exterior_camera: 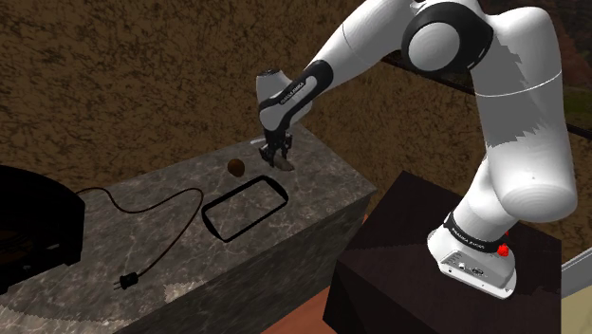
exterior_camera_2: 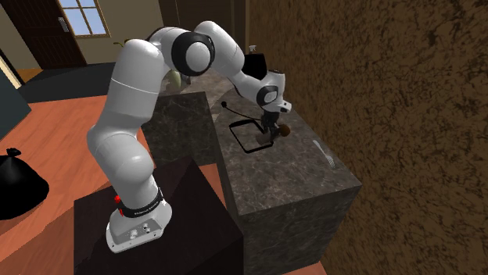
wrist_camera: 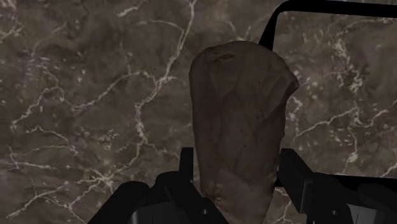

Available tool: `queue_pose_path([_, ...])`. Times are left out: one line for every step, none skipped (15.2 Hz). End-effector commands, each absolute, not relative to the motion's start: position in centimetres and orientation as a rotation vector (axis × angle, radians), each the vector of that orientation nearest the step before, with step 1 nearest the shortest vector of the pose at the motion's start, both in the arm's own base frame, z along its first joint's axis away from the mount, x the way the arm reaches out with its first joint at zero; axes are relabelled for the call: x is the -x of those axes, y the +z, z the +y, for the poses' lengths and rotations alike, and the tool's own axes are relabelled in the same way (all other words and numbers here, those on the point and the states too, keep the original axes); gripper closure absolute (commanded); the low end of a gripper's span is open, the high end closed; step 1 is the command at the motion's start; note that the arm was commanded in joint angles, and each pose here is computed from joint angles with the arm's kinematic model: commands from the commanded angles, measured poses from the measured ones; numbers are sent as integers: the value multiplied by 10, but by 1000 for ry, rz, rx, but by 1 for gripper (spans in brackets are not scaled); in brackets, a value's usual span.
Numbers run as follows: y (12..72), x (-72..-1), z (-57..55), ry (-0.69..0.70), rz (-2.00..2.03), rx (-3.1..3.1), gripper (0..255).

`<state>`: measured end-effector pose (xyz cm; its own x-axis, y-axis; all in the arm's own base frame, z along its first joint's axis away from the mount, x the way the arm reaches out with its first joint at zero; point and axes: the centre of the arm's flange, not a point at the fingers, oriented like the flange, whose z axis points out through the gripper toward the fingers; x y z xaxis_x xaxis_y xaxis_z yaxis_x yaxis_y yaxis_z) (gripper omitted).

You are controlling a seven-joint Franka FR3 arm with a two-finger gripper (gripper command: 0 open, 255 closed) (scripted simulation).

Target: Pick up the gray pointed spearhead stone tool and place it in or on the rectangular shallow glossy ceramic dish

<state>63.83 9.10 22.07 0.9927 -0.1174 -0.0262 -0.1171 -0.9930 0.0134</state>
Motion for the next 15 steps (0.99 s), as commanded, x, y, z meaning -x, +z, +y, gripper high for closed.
queue_pose_path([225,-639,104,-43,-184,-3124,255])
queue_pose_path([226,-640,117,-43,-184,-3124,255])
queue_pose_path([226,-641,130,-43,-184,-3124,255])
queue_pose_path([227,-642,143,-43,-184,-3124,255])
queue_pose_path([228,-643,156,-43,-184,-3124,255])
queue_pose_path([228,-644,169,-43,-184,-3124,255])
queue_pose_path([229,-645,182,-43,-184,-3124,255])
queue_pose_path([230,-646,195,-43,-184,-3124,255])
queue_pose_path([230,-647,209,-43,-184,-3124,255])
queue_pose_path([231,-648,222,-43,-184,-3124,255])
queue_pose_path([232,-650,235,-43,-184,-3124,255])
queue_pose_path([232,-651,248,-43,-184,-3124,255])
queue_pose_path([233,-652,261,-43,-184,-3124,255])
queue_pose_path([234,-653,275,-43,-184,-3124,255])
queue_pose_path([229,-653,275,-43,-184,-3124,255])
